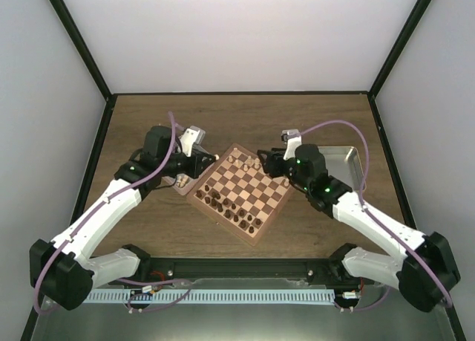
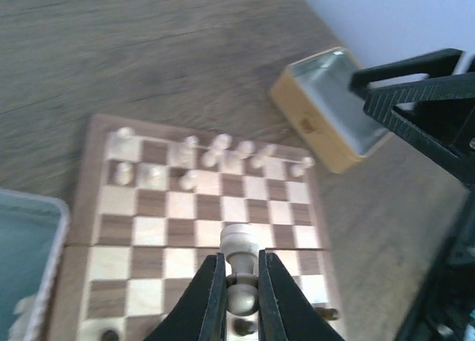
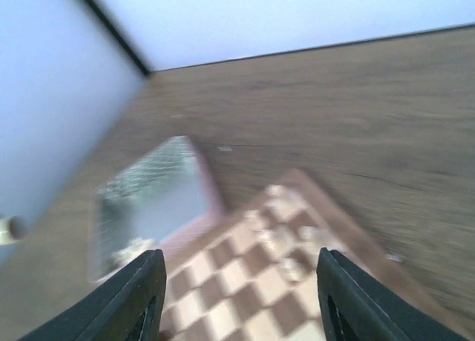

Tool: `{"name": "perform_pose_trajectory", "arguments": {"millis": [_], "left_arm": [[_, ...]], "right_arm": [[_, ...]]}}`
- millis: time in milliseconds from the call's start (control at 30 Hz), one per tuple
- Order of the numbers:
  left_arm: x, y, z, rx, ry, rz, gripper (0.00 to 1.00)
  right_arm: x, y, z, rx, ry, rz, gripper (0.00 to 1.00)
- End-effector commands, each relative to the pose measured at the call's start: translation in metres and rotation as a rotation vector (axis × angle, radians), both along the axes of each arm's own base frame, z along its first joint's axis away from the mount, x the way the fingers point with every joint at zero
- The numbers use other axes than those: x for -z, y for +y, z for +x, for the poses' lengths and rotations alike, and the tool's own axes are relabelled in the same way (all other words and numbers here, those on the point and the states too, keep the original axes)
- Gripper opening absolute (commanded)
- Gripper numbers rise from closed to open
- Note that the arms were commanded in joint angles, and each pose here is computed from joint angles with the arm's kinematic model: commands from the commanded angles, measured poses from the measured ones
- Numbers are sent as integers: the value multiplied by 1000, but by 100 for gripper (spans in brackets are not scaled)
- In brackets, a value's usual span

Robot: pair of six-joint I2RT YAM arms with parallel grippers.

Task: Set up the chess pieces on the board
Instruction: Place the chess piece on the chessboard.

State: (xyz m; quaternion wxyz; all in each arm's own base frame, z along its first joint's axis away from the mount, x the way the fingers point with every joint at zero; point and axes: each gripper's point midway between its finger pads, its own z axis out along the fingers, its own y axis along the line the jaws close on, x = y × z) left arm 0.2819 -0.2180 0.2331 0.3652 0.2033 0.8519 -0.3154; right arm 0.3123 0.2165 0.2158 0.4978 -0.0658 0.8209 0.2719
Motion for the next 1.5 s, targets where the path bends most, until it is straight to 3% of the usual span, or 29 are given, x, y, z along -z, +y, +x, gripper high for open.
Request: {"name": "perform_pose_trajectory", "arguments": {"millis": [0, 100, 267, 633, 1333, 1467], "left_arm": [[-51, -34, -32, 238, -88, -233, 4], [-76, -43, -50, 337, -134, -330, 4], [-96, -46, -64, 384, -175, -424, 5], [-101, -53, -74, 435, -149, -483, 5], [-101, -54, -86, 489, -155, -510, 6], [-107, -53, -89, 492, -153, -532, 12]], "right_arm": [[-54, 52, -58, -393, 58, 253, 59], [-87, 67, -87, -559, 73, 411, 62], [-120, 73, -109, -683, 87, 563, 63], [-133, 84, -116, -766, 161, 675, 61], [-138, 102, -116, -853, 238, 733, 25], [-140, 101, -115, -843, 228, 755, 16]]}}
